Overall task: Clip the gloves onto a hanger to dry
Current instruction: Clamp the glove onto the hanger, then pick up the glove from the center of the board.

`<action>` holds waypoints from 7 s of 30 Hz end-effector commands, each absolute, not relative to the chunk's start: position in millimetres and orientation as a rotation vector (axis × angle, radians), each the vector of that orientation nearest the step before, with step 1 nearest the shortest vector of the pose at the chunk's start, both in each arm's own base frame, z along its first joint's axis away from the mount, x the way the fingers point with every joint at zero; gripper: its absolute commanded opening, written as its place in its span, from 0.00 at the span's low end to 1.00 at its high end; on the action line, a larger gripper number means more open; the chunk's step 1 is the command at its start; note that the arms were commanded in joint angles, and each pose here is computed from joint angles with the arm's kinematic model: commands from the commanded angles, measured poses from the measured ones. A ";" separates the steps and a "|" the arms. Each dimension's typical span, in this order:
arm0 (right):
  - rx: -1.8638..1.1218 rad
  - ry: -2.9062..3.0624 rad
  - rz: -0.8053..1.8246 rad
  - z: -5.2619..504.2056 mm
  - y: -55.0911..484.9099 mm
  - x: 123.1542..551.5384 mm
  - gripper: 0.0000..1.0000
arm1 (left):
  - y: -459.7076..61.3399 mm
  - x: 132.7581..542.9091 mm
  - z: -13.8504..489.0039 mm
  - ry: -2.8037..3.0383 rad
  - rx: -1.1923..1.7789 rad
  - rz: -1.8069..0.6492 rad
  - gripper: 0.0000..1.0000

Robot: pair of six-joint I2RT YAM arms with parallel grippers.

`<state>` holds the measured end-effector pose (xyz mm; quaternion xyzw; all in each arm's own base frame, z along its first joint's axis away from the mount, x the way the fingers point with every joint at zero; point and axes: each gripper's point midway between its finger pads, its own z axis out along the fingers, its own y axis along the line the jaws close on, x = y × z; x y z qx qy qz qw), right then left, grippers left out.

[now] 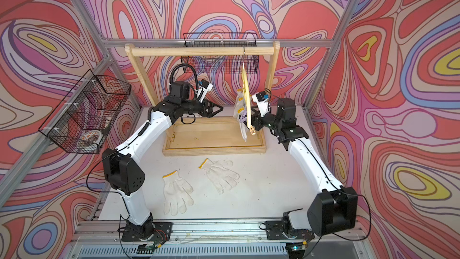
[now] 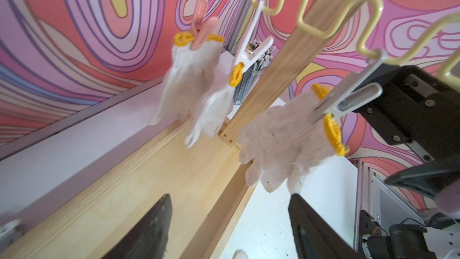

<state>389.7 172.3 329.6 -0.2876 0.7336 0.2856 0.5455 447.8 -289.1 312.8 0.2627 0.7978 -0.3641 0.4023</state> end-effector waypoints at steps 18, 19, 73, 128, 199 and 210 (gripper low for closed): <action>-0.248 1.939 0.845 253.5 149.6 327.1 0.76 | -237.0 409.1 276.6 2.110 0.506 -0.603 0.77; -0.244 1.954 0.853 249.4 152.4 324.3 0.75 | -235.7 407.2 274.8 2.114 0.502 -0.595 0.77; -0.776 2.354 0.641 74.0 354.5 273.3 0.51 | -131.7 324.8 176.1 2.312 0.181 -0.463 0.79; -1.100 2.502 0.204 -5.1 358.8 261.2 0.00 | -96.5 322.9 177.1 2.241 -0.009 -0.450 0.81; -0.866 1.630 1.227 410.5 287.1 191.3 0.00 | -265.1 229.0 398.2 1.064 1.118 -1.512 0.67; -0.841 1.579 1.210 416.9 283.1 193.1 0.00 | -263.0 213.8 410.6 1.021 1.148 -1.502 0.58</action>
